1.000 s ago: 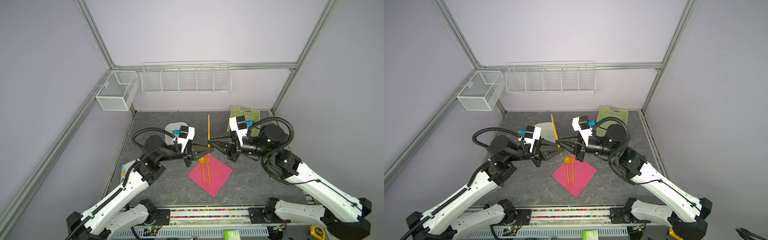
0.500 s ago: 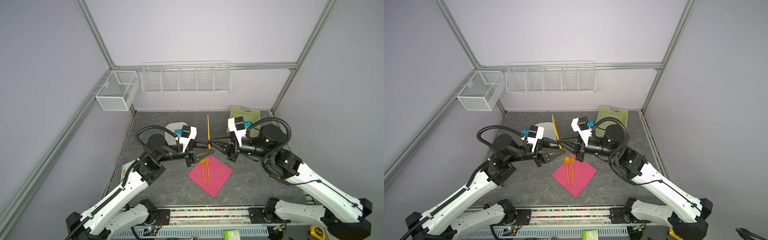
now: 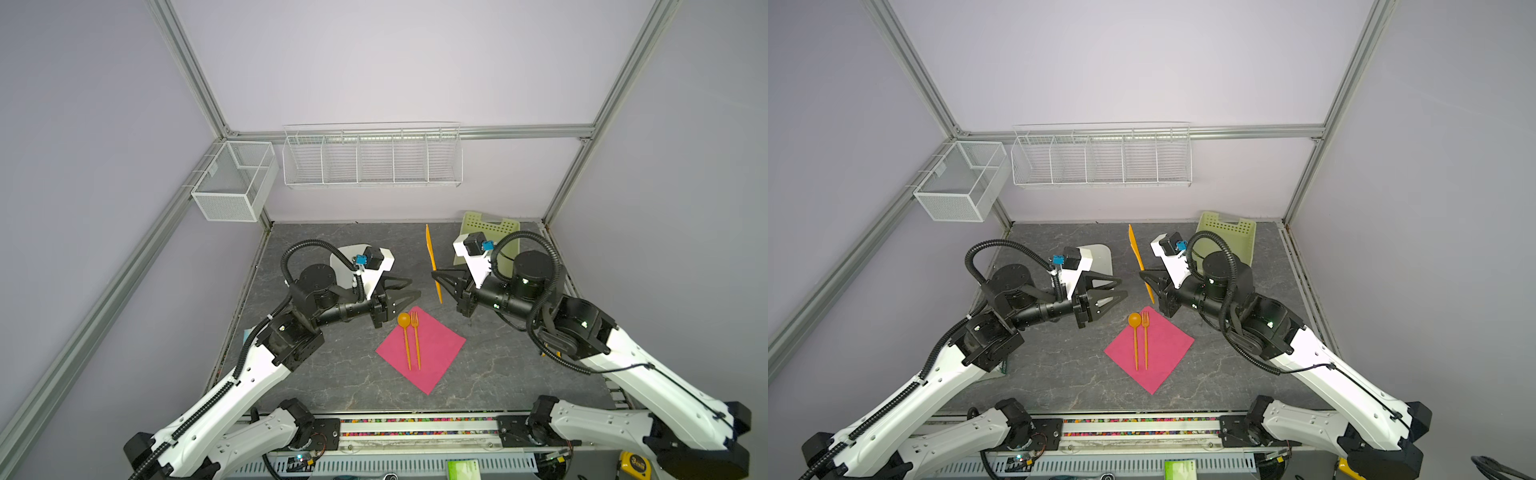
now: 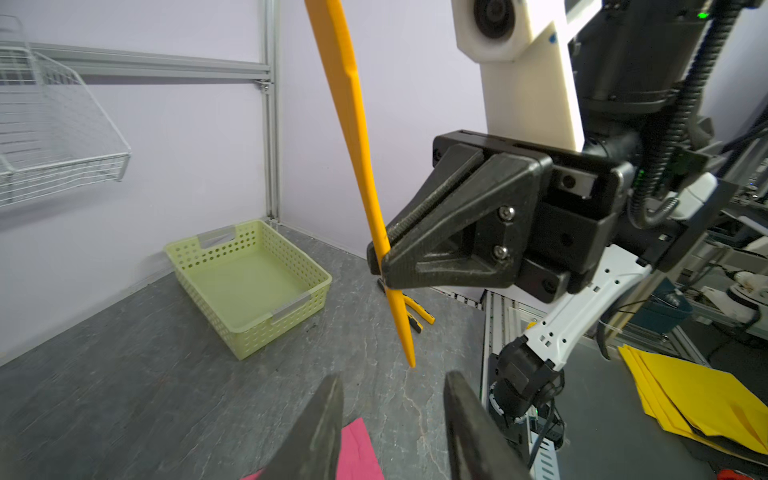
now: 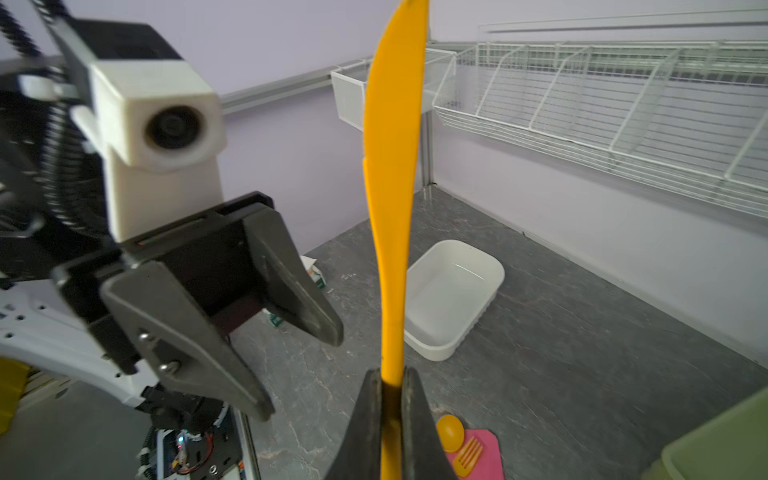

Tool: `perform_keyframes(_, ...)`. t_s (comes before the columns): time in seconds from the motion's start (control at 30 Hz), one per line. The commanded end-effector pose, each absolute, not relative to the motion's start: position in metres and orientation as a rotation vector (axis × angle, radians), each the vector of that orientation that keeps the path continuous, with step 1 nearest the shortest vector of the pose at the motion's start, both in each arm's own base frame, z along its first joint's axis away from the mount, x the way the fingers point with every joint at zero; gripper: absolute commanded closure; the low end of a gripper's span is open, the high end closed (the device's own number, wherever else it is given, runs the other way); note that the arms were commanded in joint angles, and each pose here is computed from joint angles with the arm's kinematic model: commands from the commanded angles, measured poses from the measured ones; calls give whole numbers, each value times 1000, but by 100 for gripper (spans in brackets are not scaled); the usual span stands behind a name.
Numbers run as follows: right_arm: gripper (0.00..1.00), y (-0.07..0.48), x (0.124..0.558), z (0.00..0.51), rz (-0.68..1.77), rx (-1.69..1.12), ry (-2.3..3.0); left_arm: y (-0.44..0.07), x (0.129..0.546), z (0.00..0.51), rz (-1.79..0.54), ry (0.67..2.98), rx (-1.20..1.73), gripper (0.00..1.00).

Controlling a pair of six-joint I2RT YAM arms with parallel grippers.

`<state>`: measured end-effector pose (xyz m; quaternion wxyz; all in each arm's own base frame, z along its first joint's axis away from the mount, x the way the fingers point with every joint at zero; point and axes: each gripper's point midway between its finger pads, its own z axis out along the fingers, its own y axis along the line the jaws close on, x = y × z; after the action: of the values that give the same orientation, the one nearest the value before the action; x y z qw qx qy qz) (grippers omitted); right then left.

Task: Place the utensils on the paper napkin and roll it up
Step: 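Open the left gripper and withdraw it while the right gripper holds the knife, then carry the knife with the right gripper and lower it beside the fork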

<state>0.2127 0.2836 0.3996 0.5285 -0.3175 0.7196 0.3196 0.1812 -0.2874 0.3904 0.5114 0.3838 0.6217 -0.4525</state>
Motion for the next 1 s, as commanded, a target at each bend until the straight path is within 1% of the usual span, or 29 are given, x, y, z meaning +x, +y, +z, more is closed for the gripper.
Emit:
perform_keyframes(0.0,93,267,233,379,612,-647,1846,-272,204,378,-917,1619,867,59)
perform_keyframes(0.2,93,253,254,335,458,-497,2055,-241,246,360,-779,1796,676,59)
perform_keyframes(0.33,93,253,255,307,431,-466,2152,-210,272,344,-611,1895,546,58)
perform_keyframes(0.47,93,254,254,279,421,-415,2260,-182,289,329,-518,1980,445,57)
perform_keyframes(0.67,93,263,243,232,462,-364,2432,-168,291,320,-409,2018,430,55)
perform_keyframes(0.73,93,260,243,217,439,-313,2484,-164,293,314,-376,2026,427,53)
perform_keyframes(0.97,93,255,239,159,348,-126,2653,-158,304,287,-294,2058,445,53)
